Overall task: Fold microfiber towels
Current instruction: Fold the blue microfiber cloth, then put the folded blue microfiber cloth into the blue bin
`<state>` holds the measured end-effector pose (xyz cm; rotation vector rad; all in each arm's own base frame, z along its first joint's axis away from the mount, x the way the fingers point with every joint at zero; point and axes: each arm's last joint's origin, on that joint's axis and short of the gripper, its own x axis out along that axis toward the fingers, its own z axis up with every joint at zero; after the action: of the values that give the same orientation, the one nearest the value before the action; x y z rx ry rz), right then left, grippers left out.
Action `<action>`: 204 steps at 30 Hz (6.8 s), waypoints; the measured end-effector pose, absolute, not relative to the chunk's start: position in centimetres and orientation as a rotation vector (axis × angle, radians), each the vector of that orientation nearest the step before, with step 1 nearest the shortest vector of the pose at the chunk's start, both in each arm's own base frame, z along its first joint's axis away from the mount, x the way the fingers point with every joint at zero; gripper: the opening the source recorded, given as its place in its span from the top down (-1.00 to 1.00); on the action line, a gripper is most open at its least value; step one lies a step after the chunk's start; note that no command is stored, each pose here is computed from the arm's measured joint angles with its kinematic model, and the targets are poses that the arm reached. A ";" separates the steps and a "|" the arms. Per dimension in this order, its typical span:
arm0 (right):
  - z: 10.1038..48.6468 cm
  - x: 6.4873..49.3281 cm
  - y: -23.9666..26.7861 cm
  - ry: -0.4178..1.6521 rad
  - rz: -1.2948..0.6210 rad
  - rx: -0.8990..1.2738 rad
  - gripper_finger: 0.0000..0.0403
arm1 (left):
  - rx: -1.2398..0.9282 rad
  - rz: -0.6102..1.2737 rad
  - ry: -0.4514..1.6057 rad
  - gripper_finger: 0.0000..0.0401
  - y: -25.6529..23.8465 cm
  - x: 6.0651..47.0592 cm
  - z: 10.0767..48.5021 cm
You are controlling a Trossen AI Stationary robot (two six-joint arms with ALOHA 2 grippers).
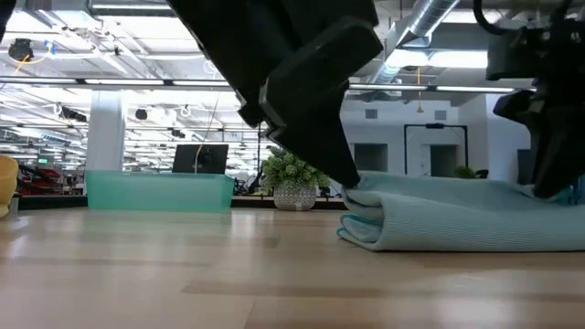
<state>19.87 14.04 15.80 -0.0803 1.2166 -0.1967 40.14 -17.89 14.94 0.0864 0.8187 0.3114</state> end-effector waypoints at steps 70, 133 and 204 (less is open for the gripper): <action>13.1 18.2 12.8 1.058 -0.189 0.099 0.87 | 0.103 0.327 0.836 0.59 -17.5 42.4 12.6; 12.1 17.3 13.2 1.051 -0.211 0.071 0.42 | 0.102 0.458 0.865 0.59 -15.8 40.9 11.3; 10.1 24.2 7.7 1.027 0.111 0.023 0.53 | 0.180 0.318 0.768 0.59 -19.6 42.0 14.8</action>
<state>24.18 7.69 10.10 0.0230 1.0272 0.1106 42.01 -19.56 14.77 0.1798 0.7680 0.3175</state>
